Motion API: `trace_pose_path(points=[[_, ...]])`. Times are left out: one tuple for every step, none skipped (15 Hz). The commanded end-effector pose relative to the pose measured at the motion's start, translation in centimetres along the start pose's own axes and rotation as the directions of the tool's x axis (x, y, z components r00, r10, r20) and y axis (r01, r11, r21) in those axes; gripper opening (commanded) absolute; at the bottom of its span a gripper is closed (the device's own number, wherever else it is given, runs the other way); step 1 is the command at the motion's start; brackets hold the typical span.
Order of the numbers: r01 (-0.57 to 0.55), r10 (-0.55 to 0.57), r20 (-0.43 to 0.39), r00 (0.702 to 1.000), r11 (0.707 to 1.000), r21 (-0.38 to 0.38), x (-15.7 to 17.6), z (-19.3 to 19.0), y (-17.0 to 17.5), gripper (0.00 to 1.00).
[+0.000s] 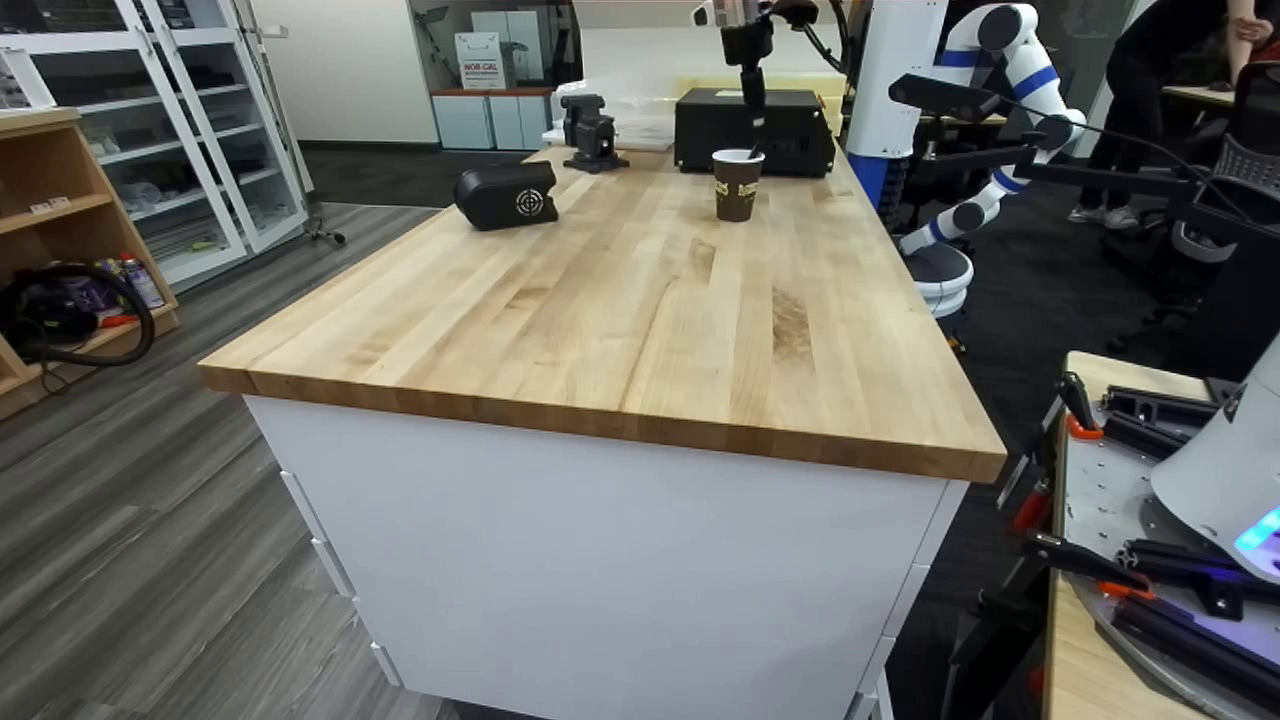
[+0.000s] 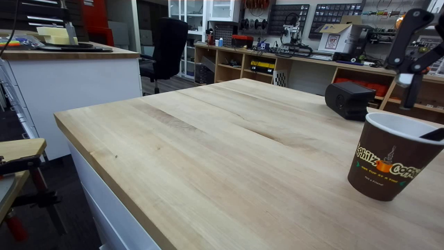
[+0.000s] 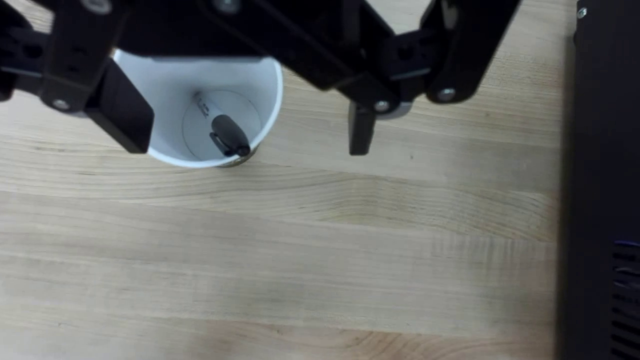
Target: Pick up the pen from the brown cup and put it on the table
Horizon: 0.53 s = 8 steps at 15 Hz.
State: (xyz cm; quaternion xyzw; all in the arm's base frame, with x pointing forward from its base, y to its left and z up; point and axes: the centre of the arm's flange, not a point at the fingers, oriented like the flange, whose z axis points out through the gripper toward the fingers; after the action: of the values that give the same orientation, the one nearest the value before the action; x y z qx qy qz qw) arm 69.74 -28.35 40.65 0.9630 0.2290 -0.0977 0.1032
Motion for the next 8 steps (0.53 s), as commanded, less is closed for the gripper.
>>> trace_pose_path(points=[[0.003, -0.002, -0.043, 0.999, 1.0, 0.023, -0.9, 0.43, -0.45, 1.0], [0.007, -0.005, -0.053, 0.999, 0.999, 0.035, -0.89, 0.43, -0.49, 0.9], [0.009, -0.006, -0.063, 0.998, 0.999, 0.042, -0.88, 0.44, -0.54, 0.73], [0.008, -0.005, -0.069, 0.998, 0.999, 0.049, -0.86, 0.43, -0.57, 0.67], [0.009, -0.005, -0.073, 0.997, 0.999, 0.053, -0.86, 0.44, -0.6, 0.59], [0.009, -0.005, -0.074, 0.997, 0.998, 0.055, -0.86, 0.45, -0.62, 0.53], [0.008, -0.004, -0.075, 0.997, 0.998, 0.057, -0.84, 0.47, -0.64, 0.47], [0.007, -0.003, -0.075, 0.997, 0.998, 0.059, -0.81, 0.49, -0.69, 0.39]])
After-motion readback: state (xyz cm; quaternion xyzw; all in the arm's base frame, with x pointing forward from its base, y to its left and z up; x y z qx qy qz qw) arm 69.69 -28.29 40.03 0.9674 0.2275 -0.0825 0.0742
